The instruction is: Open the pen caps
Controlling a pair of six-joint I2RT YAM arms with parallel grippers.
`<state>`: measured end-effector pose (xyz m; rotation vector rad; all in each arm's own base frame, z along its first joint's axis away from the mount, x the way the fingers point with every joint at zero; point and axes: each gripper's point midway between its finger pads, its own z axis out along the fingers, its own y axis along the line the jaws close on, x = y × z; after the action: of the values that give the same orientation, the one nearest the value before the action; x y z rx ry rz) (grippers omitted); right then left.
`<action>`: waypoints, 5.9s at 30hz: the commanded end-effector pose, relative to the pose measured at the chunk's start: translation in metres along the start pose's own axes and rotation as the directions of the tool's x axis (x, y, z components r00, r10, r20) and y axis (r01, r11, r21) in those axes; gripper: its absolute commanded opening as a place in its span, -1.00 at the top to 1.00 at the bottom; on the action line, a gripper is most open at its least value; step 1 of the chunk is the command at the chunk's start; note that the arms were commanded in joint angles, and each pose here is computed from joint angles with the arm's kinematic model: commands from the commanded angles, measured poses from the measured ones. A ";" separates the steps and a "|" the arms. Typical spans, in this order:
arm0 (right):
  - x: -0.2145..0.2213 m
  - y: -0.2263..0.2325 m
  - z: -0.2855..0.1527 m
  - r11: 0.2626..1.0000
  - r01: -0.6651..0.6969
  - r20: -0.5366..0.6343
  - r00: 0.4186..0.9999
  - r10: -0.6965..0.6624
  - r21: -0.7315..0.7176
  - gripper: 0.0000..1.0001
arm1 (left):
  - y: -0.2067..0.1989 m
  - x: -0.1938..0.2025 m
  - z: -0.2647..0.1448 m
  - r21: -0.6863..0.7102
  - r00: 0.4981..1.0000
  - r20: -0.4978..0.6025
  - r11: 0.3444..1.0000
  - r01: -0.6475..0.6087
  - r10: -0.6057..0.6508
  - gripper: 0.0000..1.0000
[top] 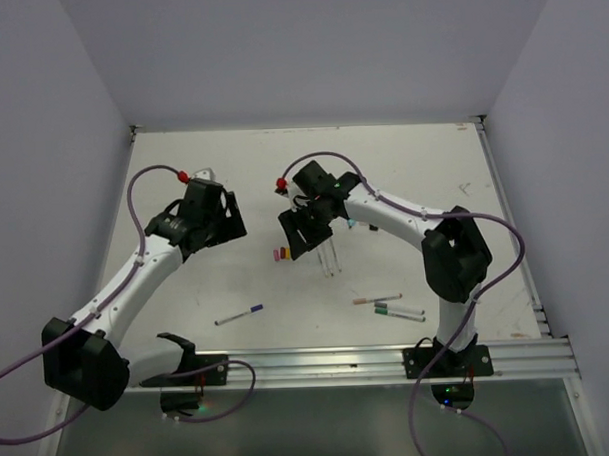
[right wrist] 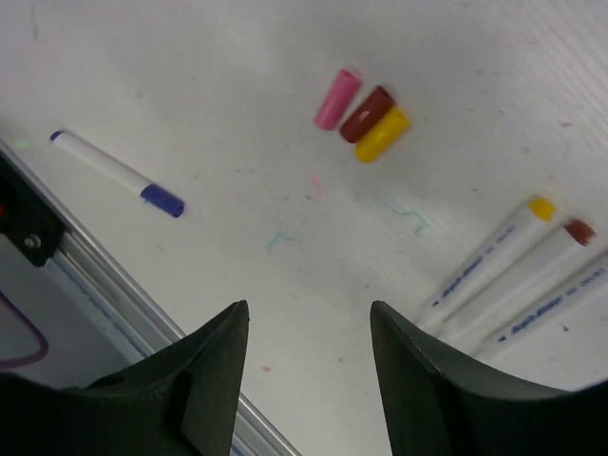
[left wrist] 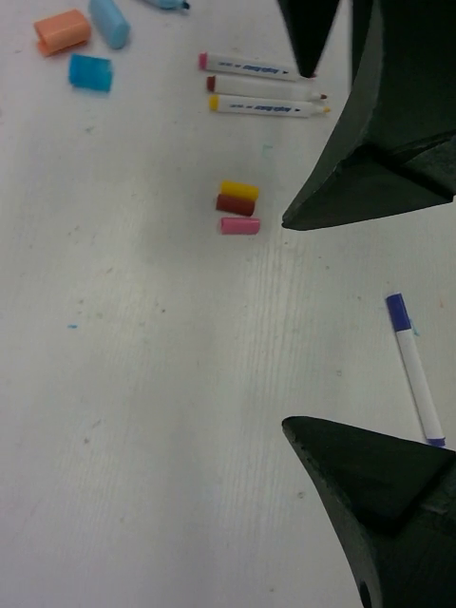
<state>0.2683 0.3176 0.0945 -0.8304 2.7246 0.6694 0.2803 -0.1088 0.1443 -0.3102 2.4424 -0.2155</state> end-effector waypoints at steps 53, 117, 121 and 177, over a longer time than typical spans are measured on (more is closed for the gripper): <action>0.071 0.140 0.128 0.682 0.730 -0.058 0.680 -0.731 -0.048 0.50 | 0.119 0.028 0.019 -0.466 0.734 -0.083 0.677 0.569 -0.674 -0.79; -0.067 0.052 -0.082 0.945 -0.165 0.458 0.843 0.283 -0.281 1.00 | -0.142 -0.022 -0.014 0.815 0.937 -0.328 0.465 0.345 -0.119 -0.07; -0.065 0.053 -0.081 0.942 -0.170 0.458 0.839 0.293 -0.291 1.00 | -0.147 -0.018 -0.018 0.822 0.932 -0.340 0.443 0.358 -0.124 0.02; -0.107 0.040 -0.106 0.905 -0.213 0.388 0.849 0.358 -0.369 0.11 | -0.149 0.012 -0.029 0.888 0.953 -0.282 0.405 0.217 0.109 1.00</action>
<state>0.3230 0.3334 0.2139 -0.2279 2.4328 1.1256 0.2846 -0.2479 0.1801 0.0910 2.2058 -1.6701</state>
